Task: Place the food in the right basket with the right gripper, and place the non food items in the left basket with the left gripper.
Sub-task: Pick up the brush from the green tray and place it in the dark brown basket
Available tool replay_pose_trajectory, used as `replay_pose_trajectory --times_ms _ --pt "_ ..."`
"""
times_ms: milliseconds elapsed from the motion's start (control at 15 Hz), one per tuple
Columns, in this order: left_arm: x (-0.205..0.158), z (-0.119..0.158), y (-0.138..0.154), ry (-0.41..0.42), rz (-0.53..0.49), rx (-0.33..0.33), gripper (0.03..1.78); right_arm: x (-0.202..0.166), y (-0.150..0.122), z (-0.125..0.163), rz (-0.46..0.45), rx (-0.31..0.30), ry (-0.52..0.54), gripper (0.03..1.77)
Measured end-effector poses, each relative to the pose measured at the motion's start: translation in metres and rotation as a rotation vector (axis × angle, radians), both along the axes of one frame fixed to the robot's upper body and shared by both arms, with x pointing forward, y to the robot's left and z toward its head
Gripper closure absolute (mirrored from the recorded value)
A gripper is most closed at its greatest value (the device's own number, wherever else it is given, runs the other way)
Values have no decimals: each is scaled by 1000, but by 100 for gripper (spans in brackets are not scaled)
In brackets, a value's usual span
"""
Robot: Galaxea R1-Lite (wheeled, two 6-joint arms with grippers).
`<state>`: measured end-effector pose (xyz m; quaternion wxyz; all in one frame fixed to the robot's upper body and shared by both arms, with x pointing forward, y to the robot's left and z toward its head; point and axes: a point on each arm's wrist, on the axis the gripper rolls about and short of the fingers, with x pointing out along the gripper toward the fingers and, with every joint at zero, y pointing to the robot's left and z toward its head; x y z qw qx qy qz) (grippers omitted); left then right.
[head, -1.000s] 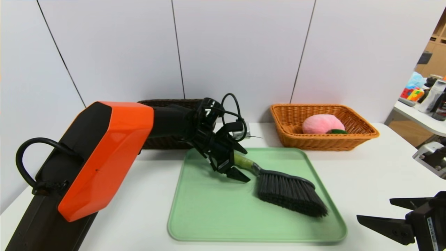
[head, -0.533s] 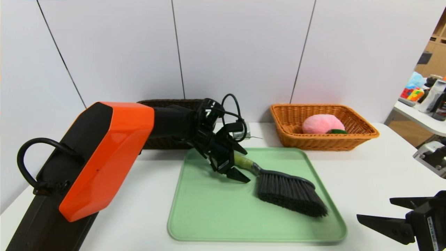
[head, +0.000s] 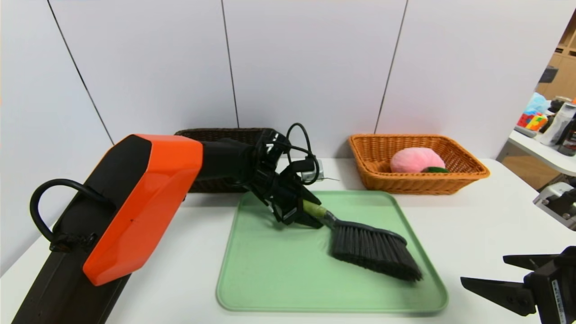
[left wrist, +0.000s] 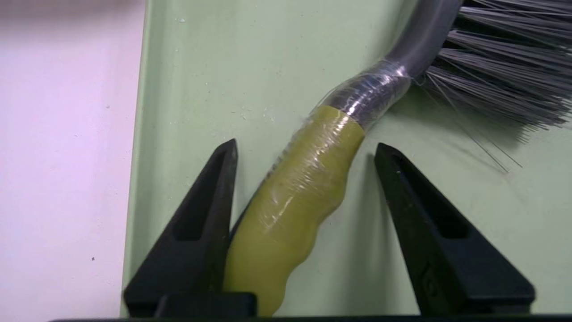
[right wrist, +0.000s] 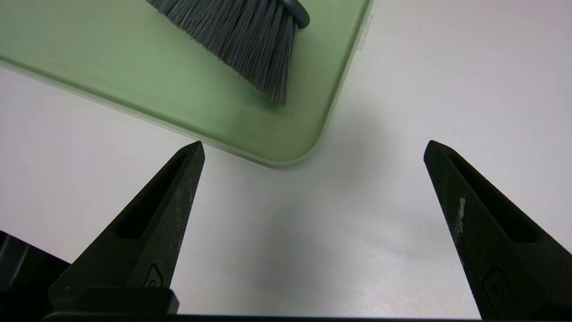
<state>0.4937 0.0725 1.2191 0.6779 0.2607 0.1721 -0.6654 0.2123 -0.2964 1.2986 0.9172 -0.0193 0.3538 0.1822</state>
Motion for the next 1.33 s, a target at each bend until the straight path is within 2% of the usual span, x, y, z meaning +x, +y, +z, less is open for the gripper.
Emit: replay_pose_trajectory --times_ms 200,267,333,600,800,1333 --pt "0 0 0 1 2 -1 106 0 0 1 0 1 -3 10" --pt "0 0 0 -1 2 -1 121 1 0 1 0 2 -6 10" --pt "0 1 0 -2 2 -2 125 1 0 1 0 4 -12 10" --pt "-2 6 2 3 4 -1 128 1 0 0 1 4 -11 10" --pt "-5 16 3 -8 1 -10 142 1 0 0 8 13 -10 10" --pt "-9 27 5 -21 2 -16 142 -2 0 -1 15 17 -12 10"
